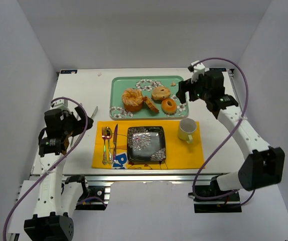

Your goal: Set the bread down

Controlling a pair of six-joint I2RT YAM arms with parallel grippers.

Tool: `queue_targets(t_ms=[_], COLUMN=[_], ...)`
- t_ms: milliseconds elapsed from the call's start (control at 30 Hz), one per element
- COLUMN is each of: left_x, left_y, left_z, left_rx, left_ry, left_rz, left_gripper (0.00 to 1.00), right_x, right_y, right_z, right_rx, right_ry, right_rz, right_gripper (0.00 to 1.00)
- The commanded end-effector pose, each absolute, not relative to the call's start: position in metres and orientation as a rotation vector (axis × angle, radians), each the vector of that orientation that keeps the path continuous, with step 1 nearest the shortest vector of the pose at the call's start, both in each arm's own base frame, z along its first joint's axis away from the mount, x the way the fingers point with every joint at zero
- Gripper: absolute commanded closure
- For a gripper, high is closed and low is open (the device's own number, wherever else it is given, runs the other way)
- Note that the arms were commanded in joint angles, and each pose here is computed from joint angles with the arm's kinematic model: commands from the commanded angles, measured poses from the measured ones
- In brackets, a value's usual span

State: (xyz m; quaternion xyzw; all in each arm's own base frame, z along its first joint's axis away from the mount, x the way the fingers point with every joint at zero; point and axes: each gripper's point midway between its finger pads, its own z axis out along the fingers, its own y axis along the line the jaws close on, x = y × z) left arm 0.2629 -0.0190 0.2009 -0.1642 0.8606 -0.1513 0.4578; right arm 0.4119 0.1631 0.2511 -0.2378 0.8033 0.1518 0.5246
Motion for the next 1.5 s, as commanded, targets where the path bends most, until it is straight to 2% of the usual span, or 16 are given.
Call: queue_targets(t_ms=[0, 100, 133, 167, 200, 233, 300, 333, 367, 400, 433, 500, 567, 667, 867, 1467], left_x=[0.273, 0.279, 0.283, 0.284, 0.285, 0.287, 0.288, 0.290, 0.292, 0.292, 0.293, 0.292, 0.290, 0.286, 0.289, 0.333], left_y=[-0.008, 0.000, 0.006, 0.010, 0.015, 0.020, 0.032, 0.034, 0.038, 0.042, 0.044, 0.051, 0.054, 0.054, 0.048, 0.066], left_z=[0.211, 0.205, 0.201, 0.199, 0.194, 0.188, 0.181, 0.179, 0.172, 0.172, 0.167, 0.159, 0.150, 0.128, 0.088, 0.039], left_rx=[-0.395, -0.400, -0.407, -0.415, -0.418, -0.424, -0.400, -0.377, -0.342, -0.336, -0.312, -0.229, -0.184, 0.034, 0.211, 0.273], left_ry=[2.082, 2.091, 2.095, 2.098, 2.107, 2.122, 2.142, 2.151, 2.181, 2.182, 2.203, 2.246, 2.293, 2.385, 2.450, 2.466], left_rz=[-0.305, -0.251, -0.218, -0.190, -0.153, -0.120, -0.032, -0.017, 0.023, 0.054, 0.075, 0.161, 0.221, 0.306, 0.308, 0.420], left_gripper=[0.05, 0.12, 0.36, 0.55, 0.75, 1.00, 1.00, 0.91, 0.65, 0.65, 0.45, 0.29, 0.22, 0.21, 0.20, 0.16], right_x=[0.382, 0.351, 0.340, 0.324, 0.313, 0.307, 0.291, 0.286, 0.275, 0.274, 0.270, 0.268, 0.266, 0.262, 0.262, 0.273], right_y=[0.153, 0.152, 0.152, 0.162, 0.161, 0.162, 0.169, 0.170, 0.174, 0.174, 0.175, 0.176, 0.176, 0.175, 0.174, 0.163], right_z=[0.247, 0.251, 0.252, 0.256, 0.254, 0.252, 0.250, 0.249, 0.245, 0.244, 0.243, 0.242, 0.238, 0.238, 0.234, 0.229], right_rx=[-0.549, -0.802, -0.855, -0.929, -0.952, -0.981, -1.015, -1.031, -1.058, -1.058, -1.070, -1.067, -1.048, -1.045, -1.039, -0.986], right_ry=[1.951, 1.833, 1.799, 1.725, 1.699, 1.679, 1.648, 1.637, 1.634, 1.635, 1.629, 1.627, 1.643, 1.629, 1.625, 1.662], right_rz=[0.387, 0.473, 0.517, 0.614, 0.624, 0.634, 0.700, 0.718, 0.768, 0.769, 0.789, 0.797, 0.812, 0.808, 0.784, 0.739], right_gripper=[0.11, 0.12, 0.28, 0.50, 0.78, 1.00, 1.00, 0.78, 0.37, 0.36, 0.29, 0.27, 0.26, 0.25, 0.25, 0.24])
